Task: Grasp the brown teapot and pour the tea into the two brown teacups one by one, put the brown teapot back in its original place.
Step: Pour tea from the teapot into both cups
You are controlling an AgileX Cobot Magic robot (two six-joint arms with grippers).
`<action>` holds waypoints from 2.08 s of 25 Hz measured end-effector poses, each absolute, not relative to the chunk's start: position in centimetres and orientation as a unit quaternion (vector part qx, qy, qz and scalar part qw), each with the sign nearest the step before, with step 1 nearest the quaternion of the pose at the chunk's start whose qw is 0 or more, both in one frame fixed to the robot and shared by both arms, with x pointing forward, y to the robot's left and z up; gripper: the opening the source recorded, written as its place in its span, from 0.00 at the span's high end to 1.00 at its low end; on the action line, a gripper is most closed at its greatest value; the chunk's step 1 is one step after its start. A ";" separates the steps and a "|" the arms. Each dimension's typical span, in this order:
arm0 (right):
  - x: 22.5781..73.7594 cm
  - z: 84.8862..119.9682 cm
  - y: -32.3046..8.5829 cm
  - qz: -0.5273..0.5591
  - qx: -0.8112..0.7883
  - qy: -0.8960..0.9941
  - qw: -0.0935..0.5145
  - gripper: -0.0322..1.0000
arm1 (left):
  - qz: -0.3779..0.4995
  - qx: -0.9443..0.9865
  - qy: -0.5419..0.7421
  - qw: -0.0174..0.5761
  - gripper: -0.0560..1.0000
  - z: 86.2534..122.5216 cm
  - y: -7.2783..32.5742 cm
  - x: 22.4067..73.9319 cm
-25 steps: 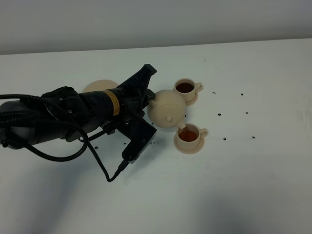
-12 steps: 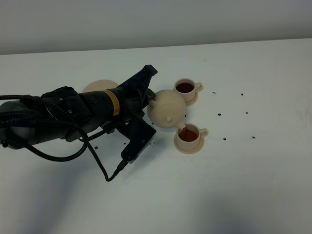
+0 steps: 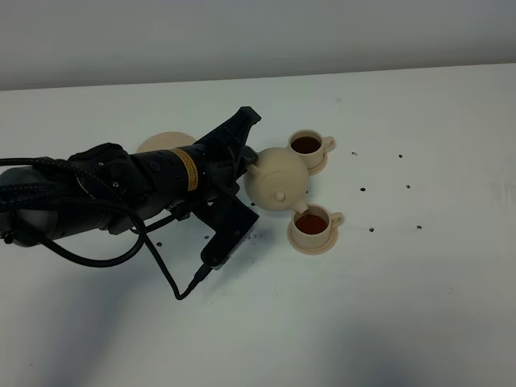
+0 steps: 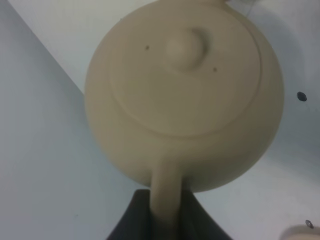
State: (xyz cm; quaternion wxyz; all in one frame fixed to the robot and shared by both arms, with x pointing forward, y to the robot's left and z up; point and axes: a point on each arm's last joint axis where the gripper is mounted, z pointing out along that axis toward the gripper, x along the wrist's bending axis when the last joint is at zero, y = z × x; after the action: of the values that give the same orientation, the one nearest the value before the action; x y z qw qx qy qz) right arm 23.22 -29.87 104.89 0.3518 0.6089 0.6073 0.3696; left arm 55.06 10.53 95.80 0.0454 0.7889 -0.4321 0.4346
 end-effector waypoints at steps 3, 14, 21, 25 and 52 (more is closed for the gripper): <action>23.2 104.9 -29.9 0.370 0.609 0.607 0.352 0.67 | 0.435 0.789 -0.432 0.045 0.87 95.8 10.5 55.1; 23.2 104.9 -29.9 0.369 0.609 0.608 0.352 0.67 | 0.442 0.783 -0.435 0.048 0.87 96.2 10.1 55.2; 23.2 104.9 -29.9 0.370 0.609 0.607 0.352 0.67 | 0.441 0.784 -0.435 0.048 0.87 96.2 10.1 55.2; 23.2 104.9 -29.9 0.370 0.609 0.607 0.352 0.67 | 0.441 0.783 -0.435 0.047 0.87 96.2 10.1 55.2; 23.2 104.9 -29.9 0.370 0.610 0.607 0.351 0.67 | 0.432 0.780 -0.450 0.033 0.87 96.1 10.2 55.1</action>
State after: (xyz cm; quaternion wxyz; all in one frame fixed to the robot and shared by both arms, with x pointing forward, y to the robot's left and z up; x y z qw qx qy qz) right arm 23.22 -29.87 104.89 0.3515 0.6095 0.6067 0.3699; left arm 55.09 10.21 96.06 0.0330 0.7804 -0.4504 0.4324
